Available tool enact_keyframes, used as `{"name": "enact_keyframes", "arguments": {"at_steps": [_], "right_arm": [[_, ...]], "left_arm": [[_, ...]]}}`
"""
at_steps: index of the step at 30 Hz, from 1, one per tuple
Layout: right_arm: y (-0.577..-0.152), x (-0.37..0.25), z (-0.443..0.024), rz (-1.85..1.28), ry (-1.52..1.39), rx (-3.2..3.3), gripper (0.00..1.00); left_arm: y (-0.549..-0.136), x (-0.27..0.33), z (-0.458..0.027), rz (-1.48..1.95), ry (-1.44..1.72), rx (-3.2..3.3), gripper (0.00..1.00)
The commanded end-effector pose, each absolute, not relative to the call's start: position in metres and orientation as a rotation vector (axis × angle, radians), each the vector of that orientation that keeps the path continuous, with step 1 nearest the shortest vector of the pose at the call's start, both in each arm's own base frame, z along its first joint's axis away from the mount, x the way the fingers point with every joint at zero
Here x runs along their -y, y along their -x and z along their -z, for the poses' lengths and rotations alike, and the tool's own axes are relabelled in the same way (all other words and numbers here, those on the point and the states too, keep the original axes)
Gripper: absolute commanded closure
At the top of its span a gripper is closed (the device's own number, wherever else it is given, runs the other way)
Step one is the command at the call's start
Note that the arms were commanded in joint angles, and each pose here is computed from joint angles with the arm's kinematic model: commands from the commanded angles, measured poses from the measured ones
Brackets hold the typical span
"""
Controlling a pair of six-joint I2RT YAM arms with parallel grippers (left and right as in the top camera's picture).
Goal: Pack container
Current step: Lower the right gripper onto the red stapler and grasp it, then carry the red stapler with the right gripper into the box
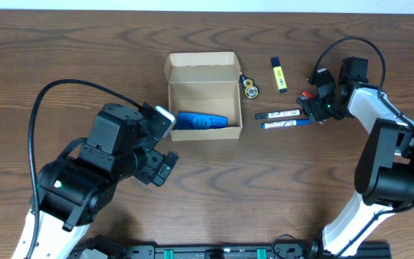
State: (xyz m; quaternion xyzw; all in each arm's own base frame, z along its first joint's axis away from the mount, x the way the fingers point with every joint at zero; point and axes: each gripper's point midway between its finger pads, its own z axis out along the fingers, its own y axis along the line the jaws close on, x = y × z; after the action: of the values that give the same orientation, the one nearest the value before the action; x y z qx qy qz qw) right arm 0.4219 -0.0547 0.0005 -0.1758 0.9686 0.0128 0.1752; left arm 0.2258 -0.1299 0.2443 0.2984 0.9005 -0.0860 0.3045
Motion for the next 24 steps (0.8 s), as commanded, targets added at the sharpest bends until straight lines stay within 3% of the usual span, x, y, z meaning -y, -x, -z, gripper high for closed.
{"name": "enact_keyframes", "arguments": {"at_steps": [1, 8, 19, 24], "right_arm": [[-0.4196, 0.0532, 0.0026, -0.065, 0.536, -2.737, 0.28], [-0.4172, 0.0529, 0.0035, -0.071, 0.536, -2.747, 0.52], [-0.4164, 0.0528, 0.0044, -0.077, 0.511, -2.756, 0.71], [-0.4177, 0.0530, 0.0037, -0.083, 0.460, -2.761, 0.86]], "left_arm": [[-0.2268, 0.1297, -0.2483, 0.234, -0.776, -2.381, 0.05], [-0.2268, 0.1297, -0.2483, 0.234, -0.776, -2.381, 0.05], [-0.2268, 0.1297, -0.2483, 0.234, -0.776, -2.381, 0.05], [-0.2268, 0.1297, -0.2483, 0.234, -0.776, -2.381, 0.05]]}}
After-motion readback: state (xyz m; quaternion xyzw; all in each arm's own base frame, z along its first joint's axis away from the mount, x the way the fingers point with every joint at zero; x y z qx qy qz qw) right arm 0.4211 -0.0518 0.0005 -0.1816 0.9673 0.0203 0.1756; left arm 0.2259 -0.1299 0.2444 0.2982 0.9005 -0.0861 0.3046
